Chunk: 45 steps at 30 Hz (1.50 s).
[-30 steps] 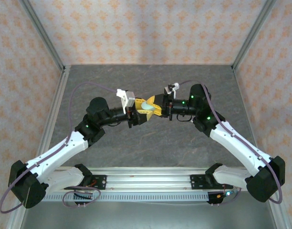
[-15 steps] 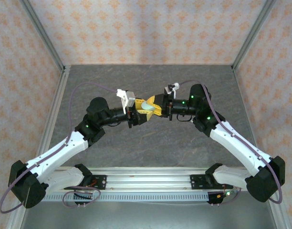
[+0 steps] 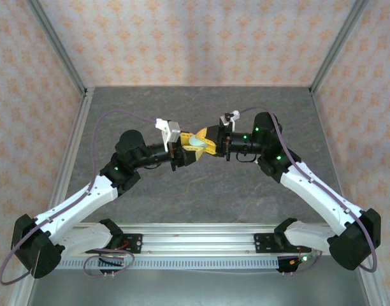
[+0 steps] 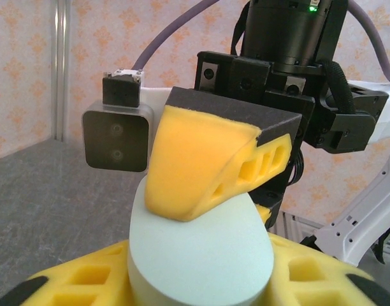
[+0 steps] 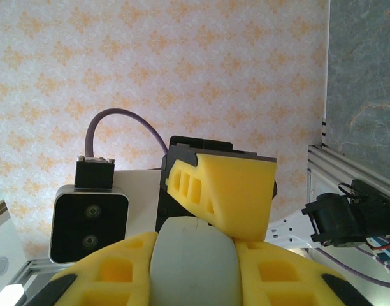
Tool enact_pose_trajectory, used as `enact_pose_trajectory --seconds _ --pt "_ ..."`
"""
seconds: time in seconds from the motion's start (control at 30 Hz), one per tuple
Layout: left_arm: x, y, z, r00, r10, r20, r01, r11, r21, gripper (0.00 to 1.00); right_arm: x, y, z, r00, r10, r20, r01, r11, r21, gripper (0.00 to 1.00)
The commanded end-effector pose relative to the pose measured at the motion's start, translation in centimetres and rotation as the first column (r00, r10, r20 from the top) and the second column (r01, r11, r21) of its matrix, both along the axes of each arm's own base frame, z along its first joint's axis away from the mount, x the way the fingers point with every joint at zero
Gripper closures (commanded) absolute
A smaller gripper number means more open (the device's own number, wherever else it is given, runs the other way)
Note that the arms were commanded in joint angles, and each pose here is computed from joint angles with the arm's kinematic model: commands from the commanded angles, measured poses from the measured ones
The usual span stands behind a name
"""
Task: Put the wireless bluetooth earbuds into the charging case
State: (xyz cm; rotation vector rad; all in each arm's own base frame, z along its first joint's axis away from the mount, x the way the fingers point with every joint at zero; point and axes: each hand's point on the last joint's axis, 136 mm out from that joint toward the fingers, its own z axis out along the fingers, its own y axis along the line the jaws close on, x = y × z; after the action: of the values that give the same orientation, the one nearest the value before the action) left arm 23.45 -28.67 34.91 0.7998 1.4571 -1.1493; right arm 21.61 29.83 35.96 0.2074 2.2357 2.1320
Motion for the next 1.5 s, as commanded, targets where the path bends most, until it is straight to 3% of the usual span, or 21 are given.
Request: enact_pose_trajectory --seconds 0.0,0.07,0.17,0.3,0.37,0.6,1.0,1.27,1.47 --pt "-0.6 -0.3 2.3 0.998 -0.026 0.055 0.028 0.999 -0.035 0.72 -1.1 -0.1 1.7 0.998 0.032 0.045 -0.034 0.998 0.043 0.82" --pt "-0.7 -0.3 2.2 0.998 -0.026 0.055 0.028 0.999 -0.028 0.81 -1.1 -0.1 2.0 0.998 0.031 0.06 -0.034 0.998 0.045 0.73" --pt "-0.9 0.0 2.0 0.998 -0.019 0.055 0.02 1.0 -0.009 0.87 -1.3 -0.3 2.7 0.993 0.025 0.118 -0.03 0.999 0.043 0.52" --pt "-1.6 0.5 1.8 0.998 -0.021 0.054 0.019 0.999 0.034 0.9 -1.5 -2.0 3.6 0.969 0.003 0.248 0.01 0.999 -0.048 0.39" --pt "-2.2 0.9 1.7 0.998 -0.025 0.053 0.023 0.998 0.055 0.91 -1.8 -3.3 4.6 0.938 -0.017 0.346 0.051 0.994 -0.092 0.37" --pt "-4.2 2.0 1.2 0.998 -0.05 0.033 0.045 0.991 0.123 0.93 -3.0 -6.2 5.6 0.737 0.001 0.676 0.204 0.953 -0.224 0.33" --pt "-6.4 2.9 1.4 0.995 -0.095 -0.004 0.095 0.984 0.154 0.95 -5.9 -4.3 3.9 0.43 0.212 0.878 0.188 0.93 -0.316 0.31" --pt "-6.9 2.5 1.8 0.991 -0.134 -0.028 0.137 0.978 0.156 0.95 -7.8 -1.2 2.7 0.359 0.299 0.884 0.012 0.946 -0.325 0.26" --pt "-7.1 2.4 2.3 0.988 -0.15 -0.035 0.153 0.978 0.14 0.98 -7.7 -0.5 2.3 0.322 0.295 0.9 -0.008 0.951 -0.309 0.28"
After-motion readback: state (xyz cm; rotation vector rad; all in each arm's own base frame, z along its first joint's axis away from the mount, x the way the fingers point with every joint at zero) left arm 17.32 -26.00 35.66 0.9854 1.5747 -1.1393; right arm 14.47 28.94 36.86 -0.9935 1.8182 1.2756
